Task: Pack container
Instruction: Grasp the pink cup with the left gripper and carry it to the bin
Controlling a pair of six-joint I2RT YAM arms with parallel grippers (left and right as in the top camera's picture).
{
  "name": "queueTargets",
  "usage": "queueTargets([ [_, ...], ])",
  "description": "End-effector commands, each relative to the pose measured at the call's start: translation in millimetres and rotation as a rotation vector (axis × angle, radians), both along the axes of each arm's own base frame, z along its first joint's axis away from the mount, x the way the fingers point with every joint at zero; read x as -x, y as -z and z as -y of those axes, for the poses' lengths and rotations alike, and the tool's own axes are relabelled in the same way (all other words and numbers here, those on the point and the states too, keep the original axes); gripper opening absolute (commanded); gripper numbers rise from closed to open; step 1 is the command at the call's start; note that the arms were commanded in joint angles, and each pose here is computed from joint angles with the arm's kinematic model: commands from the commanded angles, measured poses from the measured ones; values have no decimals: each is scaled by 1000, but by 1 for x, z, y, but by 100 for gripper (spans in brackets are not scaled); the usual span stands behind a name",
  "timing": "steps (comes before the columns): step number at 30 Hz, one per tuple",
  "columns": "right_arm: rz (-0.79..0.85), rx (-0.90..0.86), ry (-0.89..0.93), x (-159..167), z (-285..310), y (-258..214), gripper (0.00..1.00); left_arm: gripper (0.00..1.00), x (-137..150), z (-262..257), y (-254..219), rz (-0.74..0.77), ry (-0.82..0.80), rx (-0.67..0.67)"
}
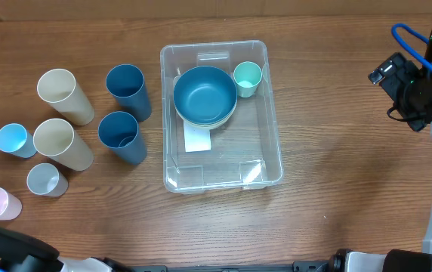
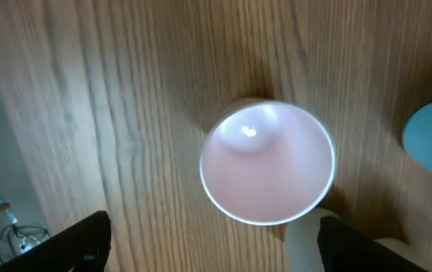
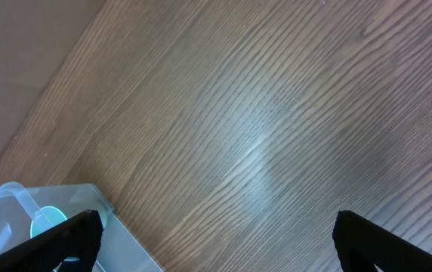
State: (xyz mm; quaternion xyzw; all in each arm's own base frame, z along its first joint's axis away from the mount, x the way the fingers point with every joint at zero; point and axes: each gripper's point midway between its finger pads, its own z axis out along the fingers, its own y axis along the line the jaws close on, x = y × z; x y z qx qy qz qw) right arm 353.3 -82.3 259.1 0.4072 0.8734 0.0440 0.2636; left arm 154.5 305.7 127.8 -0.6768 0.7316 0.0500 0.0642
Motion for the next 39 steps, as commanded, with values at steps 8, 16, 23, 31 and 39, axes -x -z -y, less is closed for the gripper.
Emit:
queueTargets([
  [8,13,4,2,0,0,-4,100,45,4,7,67,-3,20,11],
  [16,13,4,2,0,0,-4,100,4,-6,7,79,40,27,37],
  [23,13,4,2,0,0,-4,100,4,-67,19,-17,353,106,107],
  [31,13,4,2,0,0,-4,100,4,-180,211,-221,600,928,-195],
  [39,13,4,2,0,0,-4,100,4,-251,492,-215,680,1761,-452],
])
